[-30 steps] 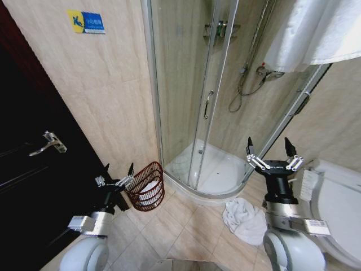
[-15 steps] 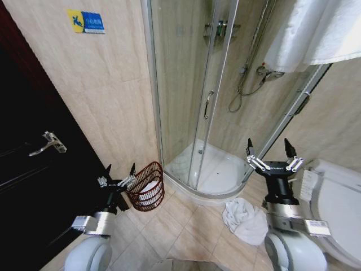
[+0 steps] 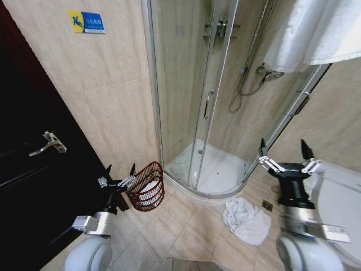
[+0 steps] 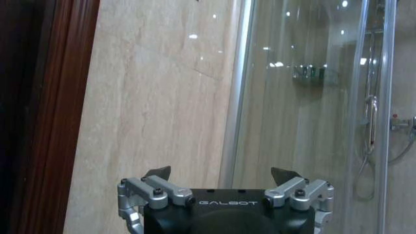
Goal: Discard the used towel into the hamper.
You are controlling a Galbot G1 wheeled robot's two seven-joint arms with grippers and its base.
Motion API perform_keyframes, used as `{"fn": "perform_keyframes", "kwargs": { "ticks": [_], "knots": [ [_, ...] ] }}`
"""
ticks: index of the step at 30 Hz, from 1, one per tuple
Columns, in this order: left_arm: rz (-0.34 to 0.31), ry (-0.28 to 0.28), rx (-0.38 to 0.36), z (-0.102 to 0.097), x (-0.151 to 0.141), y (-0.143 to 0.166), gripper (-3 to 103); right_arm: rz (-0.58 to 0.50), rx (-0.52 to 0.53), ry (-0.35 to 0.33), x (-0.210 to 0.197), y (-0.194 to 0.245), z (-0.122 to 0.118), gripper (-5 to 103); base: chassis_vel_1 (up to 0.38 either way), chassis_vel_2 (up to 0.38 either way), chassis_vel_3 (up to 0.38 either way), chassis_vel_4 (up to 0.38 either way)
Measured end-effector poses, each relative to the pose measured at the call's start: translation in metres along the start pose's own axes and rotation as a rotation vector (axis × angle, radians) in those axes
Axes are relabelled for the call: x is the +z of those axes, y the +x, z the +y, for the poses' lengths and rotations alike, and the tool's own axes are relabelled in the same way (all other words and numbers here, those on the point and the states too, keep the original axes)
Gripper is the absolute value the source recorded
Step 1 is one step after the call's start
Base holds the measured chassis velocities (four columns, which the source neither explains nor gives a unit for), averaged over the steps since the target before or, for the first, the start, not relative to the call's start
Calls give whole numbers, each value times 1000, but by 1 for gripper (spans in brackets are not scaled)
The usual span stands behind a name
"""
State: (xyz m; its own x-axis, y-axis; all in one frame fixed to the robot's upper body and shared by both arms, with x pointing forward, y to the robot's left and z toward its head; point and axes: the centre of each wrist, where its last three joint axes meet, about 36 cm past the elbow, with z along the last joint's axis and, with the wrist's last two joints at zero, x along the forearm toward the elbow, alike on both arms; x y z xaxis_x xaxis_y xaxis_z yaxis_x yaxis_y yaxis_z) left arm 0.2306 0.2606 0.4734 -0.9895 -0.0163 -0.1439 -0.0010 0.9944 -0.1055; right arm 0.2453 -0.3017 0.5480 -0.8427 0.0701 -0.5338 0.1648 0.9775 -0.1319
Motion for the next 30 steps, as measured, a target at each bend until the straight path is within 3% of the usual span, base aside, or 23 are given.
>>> {"fn": "perform_keyframes", "kwargs": {
  "ticks": [5, 9, 17, 30],
  "knots": [
    [0, 0, 0, 0, 0, 0, 100, -40, 29, 56, -13, -8, -34, 100, 0, 0, 0, 0],
    [1, 0, 0, 0, 0, 0, 100, -59, 36, 76, -19, -14, -45, 100, -14, -23, 30, 28],
    [1, 0, -1, 0, 0, 0, 100, -51, 42, 62, -16, -13, -39, 100, -93, -99, 111, 108],
    [2, 0, 0, 0, 1, 0, 100, -137, 40, 68, -20, -23, -40, 100, -211, -199, 203, 204]
  ]
}}
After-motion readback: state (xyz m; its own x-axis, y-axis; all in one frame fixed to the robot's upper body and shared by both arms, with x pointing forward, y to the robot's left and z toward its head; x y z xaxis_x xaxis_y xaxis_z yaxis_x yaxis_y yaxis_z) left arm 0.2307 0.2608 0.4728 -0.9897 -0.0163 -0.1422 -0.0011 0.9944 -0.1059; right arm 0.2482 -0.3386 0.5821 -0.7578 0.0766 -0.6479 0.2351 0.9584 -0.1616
